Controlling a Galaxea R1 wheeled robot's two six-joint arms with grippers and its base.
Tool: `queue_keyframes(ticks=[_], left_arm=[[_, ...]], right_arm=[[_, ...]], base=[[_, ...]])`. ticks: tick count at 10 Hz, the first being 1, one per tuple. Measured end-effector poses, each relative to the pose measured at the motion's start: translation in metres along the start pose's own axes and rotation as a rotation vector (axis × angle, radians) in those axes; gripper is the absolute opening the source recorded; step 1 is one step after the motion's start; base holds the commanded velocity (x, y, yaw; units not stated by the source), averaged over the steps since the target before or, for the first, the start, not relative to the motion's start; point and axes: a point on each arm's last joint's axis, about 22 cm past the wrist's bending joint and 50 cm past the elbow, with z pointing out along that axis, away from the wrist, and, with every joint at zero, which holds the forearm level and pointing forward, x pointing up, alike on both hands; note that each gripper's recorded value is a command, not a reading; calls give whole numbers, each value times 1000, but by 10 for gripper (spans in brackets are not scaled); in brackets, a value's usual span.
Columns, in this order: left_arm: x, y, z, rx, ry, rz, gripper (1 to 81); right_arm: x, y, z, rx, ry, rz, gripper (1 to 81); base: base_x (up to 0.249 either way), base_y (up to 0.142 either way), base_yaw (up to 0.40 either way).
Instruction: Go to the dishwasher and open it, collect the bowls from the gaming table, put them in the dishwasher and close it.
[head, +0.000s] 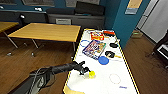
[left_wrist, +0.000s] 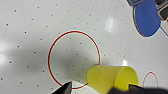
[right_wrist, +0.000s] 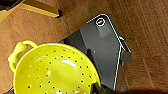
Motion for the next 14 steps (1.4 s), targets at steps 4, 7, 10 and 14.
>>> queue_keyframes(ticks=[4, 7, 10, 14], left_arm=[[-8, -9, 7, 7, -10, -14, 811], [-22, -17, 21, 22, -22, -9, 811], [-34, -33, 31, 42, -32, -15, 811], [-41, -22, 32, 10, -26, 40, 10]], right_arm=[[-1, -1, 2, 2, -6, -1, 10], [3, -1, 3, 1, -1, -4, 10], [3, -1, 3, 1, -2, -4, 10], [5, -4, 7, 5, -15, -10, 10]], base=[[0, 0, 0], [0, 0, 0], [0, 0, 0], [0, 0, 0]])
